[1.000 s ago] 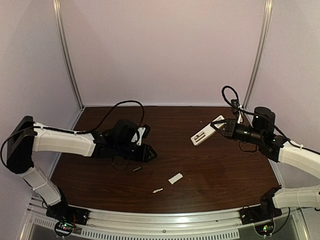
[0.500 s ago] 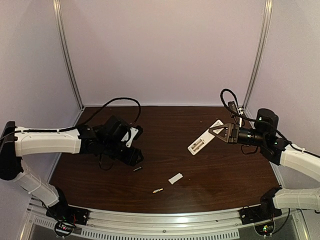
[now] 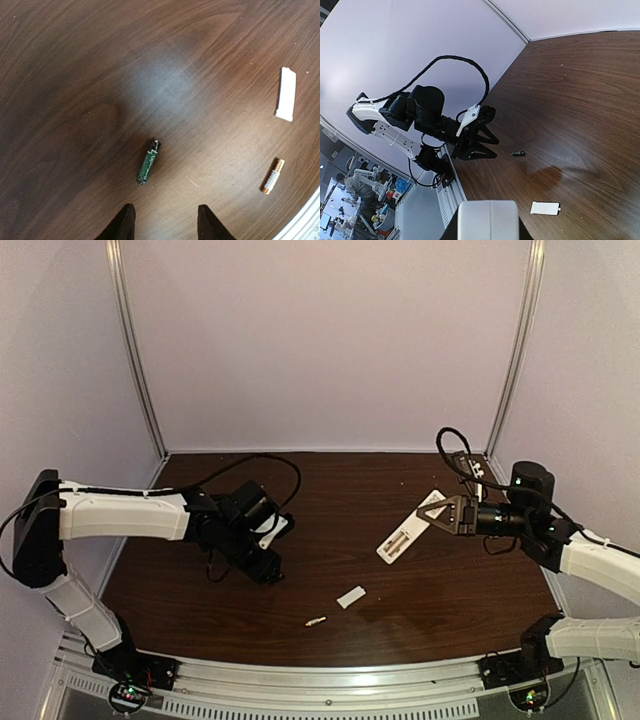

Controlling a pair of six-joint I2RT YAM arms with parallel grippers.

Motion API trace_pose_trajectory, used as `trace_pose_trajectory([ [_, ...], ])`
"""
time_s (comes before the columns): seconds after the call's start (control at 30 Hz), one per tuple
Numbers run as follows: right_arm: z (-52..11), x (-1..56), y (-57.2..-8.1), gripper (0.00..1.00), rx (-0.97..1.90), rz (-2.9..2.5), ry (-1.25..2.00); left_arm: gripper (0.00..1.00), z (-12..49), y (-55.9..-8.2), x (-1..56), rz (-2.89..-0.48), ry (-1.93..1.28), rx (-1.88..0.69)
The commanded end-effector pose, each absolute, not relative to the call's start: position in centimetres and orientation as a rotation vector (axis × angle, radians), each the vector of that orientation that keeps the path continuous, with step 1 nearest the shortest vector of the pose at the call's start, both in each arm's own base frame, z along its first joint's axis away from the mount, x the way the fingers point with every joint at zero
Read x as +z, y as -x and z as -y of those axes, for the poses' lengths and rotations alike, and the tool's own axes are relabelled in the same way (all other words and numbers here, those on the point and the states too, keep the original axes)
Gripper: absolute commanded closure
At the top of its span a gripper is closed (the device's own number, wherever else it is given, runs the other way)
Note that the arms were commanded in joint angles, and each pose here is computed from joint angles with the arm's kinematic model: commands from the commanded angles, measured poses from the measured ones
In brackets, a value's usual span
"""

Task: Load the batteries into the remote control
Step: Pick up the battery from the center of the board.

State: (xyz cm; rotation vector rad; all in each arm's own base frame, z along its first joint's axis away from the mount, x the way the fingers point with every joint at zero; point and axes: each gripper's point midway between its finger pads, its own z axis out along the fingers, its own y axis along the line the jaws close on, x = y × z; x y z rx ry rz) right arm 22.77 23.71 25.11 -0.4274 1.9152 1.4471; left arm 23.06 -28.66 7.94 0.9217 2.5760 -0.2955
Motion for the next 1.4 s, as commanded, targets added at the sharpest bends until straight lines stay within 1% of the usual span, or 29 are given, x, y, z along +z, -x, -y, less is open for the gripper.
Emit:
trace_pose_trajectory([
  [0.0, -23.6, 24.6, -22.5, 1.0, 1.439, -1.913, 0.453, 0.56, 28.5, -23.4, 7.4, -2.587, -0.983, -0.235],
  [0.13, -23.6, 23.9, -22.6, 1.0, 1.439, -1.933, 0.443, 0.57, 28.8, -23.6, 7.0, -2.591, -1.001, -0.219],
  [0.23, -23.6, 23.6, -22.5, 1.0, 1.436, -1.942, 0.442, 0.6, 29.5, -23.1, 6.9, -2.594, -1.029, -0.277],
  [0.3, -23.5, 23.3, -22.5, 1.0, 1.429, -1.955, 0.442, 0.61, 30.5, -22.1, 7.0, -2.59, -1.074, -0.351],
  [0.47, -23.3, 22.5, -22.5, 1.0, 1.41, -1.983, 0.433, 0.61, 32.8, -19.6, 7.4, -2.542, -1.198, -0.442],
  [0.7, -23.2, 22.1, -22.5, 1.0, 1.395, -1.999, 0.423, 0.61, 34.7, -17.0, 7.0, -2.518, -1.327, -0.476],
  [0.87, -23.2, 22.2, -22.6, 1.0, 1.392, -1.997, 0.421, 0.58, 32.9, -19.3, 6.7, -2.567, -1.188, -0.325],
  [0.97, -23.2, 22.1, -22.5, 1.0, 1.393, -2.0, 0.424, 0.58, 31.1, -21.5, 6.8, -2.618, -1.073, -0.302],
  [1.03, -23.2, 22.1, -22.5, 1.0, 1.39, -2.004, 0.425, 0.58, 29.7, -23.0, 7.0, -2.618, -1.038, -0.214],
  [1.2, -23.1, 21.8, -22.4, 1.0, 1.385, -2.016, 0.424, 0.58, 28.0, -25.3, 6.9, -2.635, -1.047, -0.115],
  [1.37, -23.1, 21.9, -22.5, 1.0, 1.382, -2.016, 0.423, 0.58, 28.4, -26.1, 6.1, -2.646, -1.112, -0.111],
])
